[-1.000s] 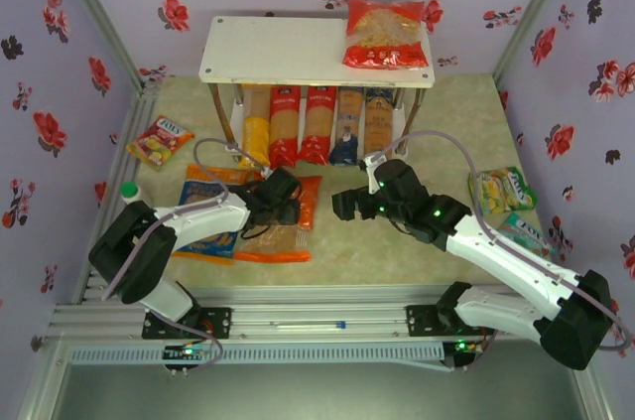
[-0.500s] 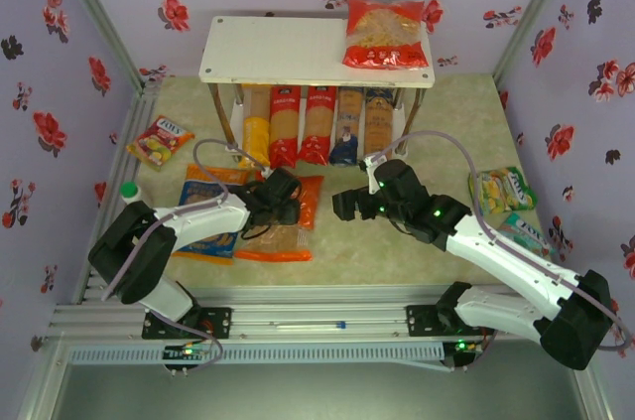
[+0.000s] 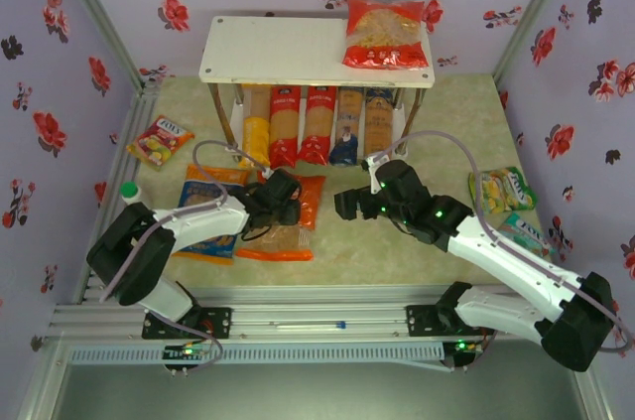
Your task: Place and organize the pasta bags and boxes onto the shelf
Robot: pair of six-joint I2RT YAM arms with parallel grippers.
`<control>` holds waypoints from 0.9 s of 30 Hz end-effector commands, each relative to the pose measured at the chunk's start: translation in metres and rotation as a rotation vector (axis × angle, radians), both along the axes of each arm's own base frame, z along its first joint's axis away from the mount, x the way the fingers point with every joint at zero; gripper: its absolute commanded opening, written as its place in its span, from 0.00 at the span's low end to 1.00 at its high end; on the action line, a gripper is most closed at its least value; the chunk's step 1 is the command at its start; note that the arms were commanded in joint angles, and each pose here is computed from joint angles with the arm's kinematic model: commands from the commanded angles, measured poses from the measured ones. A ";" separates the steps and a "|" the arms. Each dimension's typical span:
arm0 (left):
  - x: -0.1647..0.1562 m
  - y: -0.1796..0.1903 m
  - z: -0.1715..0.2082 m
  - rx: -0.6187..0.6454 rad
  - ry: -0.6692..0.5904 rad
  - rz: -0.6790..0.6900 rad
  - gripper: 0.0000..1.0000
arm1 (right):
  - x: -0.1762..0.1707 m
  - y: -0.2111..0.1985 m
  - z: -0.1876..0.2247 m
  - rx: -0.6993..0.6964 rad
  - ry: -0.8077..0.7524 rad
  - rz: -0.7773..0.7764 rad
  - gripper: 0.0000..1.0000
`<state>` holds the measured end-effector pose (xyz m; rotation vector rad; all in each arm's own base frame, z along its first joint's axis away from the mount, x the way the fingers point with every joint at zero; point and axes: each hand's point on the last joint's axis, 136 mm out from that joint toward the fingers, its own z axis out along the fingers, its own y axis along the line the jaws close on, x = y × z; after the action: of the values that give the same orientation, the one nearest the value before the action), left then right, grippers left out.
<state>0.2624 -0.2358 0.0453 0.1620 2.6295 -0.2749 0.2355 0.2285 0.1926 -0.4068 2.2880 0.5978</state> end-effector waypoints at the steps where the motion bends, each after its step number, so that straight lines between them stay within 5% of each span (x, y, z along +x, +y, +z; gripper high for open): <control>1: -0.070 0.030 -0.054 0.135 0.277 -0.076 0.01 | 0.002 -0.007 0.002 -0.010 -0.011 -0.032 0.96; 12: -0.065 0.028 -0.040 0.108 0.221 -0.094 0.00 | 0.004 -0.007 0.003 -0.008 -0.009 -0.046 0.96; 27: -0.036 0.019 0.053 -0.036 -0.065 -0.107 0.00 | 0.010 -0.010 0.005 -0.014 -0.017 -0.087 0.96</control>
<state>0.2232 -0.2157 0.0779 0.2648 2.6078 -0.3341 0.2402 0.2218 0.1914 -0.3635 2.2900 0.5521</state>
